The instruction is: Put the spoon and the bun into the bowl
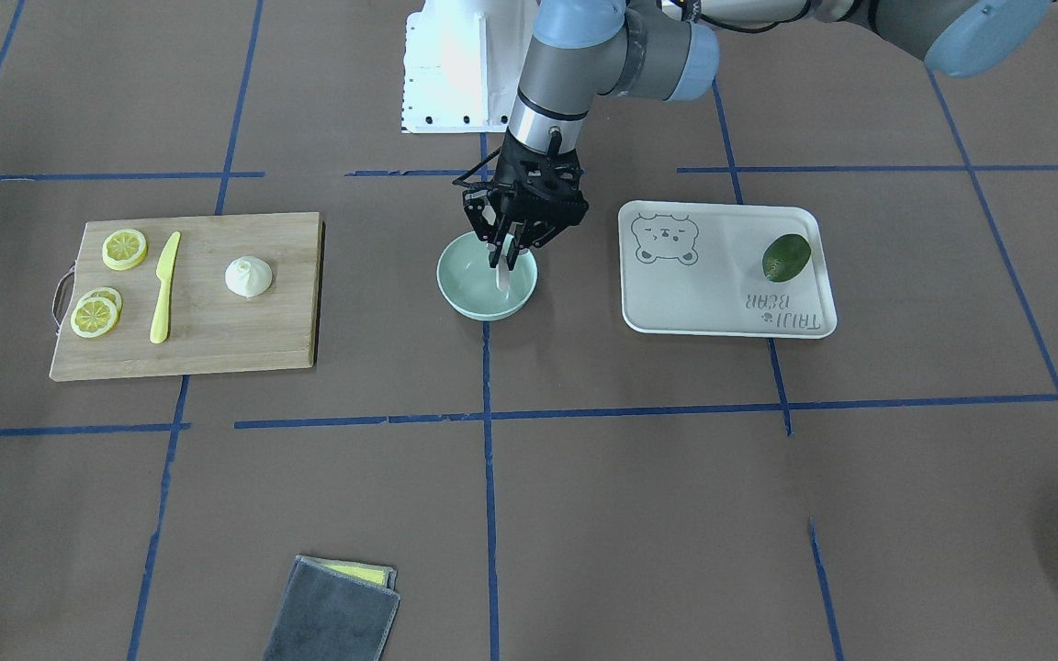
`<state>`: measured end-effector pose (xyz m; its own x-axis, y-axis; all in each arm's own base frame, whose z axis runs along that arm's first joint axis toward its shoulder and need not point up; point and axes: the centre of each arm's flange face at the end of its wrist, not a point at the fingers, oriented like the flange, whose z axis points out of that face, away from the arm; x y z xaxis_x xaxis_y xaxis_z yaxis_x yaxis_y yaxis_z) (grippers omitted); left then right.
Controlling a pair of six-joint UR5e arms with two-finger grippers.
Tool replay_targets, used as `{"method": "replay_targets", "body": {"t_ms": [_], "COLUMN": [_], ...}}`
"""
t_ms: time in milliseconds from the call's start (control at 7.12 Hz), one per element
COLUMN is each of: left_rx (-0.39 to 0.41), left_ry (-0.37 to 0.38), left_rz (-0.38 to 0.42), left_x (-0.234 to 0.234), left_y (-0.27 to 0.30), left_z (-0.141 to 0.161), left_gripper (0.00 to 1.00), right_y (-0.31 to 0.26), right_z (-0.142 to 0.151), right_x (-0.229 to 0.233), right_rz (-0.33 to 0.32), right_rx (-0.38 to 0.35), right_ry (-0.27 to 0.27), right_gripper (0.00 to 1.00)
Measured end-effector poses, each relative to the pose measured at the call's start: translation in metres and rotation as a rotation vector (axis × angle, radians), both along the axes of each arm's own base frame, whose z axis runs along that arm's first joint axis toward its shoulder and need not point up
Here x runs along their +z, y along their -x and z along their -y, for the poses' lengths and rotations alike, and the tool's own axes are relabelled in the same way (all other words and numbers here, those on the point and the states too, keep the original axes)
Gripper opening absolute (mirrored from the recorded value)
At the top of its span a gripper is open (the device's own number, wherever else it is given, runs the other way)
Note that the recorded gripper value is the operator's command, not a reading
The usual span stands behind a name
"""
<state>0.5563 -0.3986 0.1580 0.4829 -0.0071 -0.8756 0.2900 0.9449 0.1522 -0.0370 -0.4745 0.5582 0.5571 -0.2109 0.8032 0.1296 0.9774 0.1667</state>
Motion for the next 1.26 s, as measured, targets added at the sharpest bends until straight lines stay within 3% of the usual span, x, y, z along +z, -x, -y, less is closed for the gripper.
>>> {"method": "replay_targets", "body": {"t_ms": [140, 281, 562, 983, 1264], "left_rx": [-0.037, -0.068, -0.086, -0.110, -0.114], "left_ry": [-0.005, -0.014, -0.022, -0.019, -0.047], "left_rz": [-0.002, 0.000, 0.003, 0.012, 0.032], "left_x": [0.001, 0.002, 0.004, 0.022, 0.042], "left_y": [-0.002, -0.002, 0.000, 0.025, 0.070], "left_z": [0.003, 0.006, 0.008, 0.016, 0.028], "left_gripper": [0.20, 0.71, 0.84, 0.83, 0.83], "right_y": [0.000, 0.000, 0.003, 0.038, 0.093], "right_z": [0.000, 0.000, 0.001, 0.009, 0.005], "right_x": [0.000, 0.000, -0.002, -0.029, -0.080], "right_rz": [0.000, 0.000, 0.000, 0.006, 0.003], "right_rx": [0.000, 0.000, -0.004, 0.003, 0.030], "right_ry": [0.000, 0.000, 0.000, 0.049, 0.084], "right_gripper": [1.00, 1.00, 1.00, 1.00, 1.00]}}
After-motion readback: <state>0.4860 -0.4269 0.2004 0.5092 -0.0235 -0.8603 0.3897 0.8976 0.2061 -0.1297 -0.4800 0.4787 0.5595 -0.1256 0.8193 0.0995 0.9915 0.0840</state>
